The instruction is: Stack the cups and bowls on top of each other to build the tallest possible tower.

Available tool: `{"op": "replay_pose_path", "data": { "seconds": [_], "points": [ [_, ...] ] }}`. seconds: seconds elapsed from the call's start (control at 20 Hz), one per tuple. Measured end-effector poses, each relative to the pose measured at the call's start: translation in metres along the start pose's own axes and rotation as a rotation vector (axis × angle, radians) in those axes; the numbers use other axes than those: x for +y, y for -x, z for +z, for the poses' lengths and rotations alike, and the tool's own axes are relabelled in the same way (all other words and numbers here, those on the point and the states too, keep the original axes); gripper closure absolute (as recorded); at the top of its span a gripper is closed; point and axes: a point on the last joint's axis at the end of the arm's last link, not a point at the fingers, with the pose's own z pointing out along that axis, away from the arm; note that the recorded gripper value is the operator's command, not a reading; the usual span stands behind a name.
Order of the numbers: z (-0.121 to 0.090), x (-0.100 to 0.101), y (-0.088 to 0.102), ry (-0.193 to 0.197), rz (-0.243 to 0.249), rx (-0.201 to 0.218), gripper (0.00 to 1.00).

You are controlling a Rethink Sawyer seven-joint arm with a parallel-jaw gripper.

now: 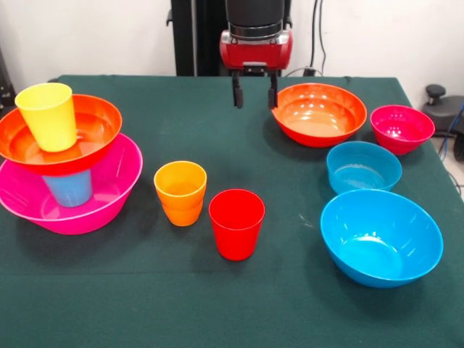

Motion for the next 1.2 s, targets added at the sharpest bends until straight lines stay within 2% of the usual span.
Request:
{"op": "replay_pose_path", "data": {
  "seconds": [0.25, 0.8, 1.2],
  "points": [
    [-0.004, 0.001, -0.008, 0.007, 0.01, 0.015, 0.0],
    [-0.01, 0.002, -0.013, 0.006, 0.013, 0.018, 0.0],
    [-0.007, 0.01, -0.012, 0.019, 0.003, -0.004, 0.0]
  ]
}}
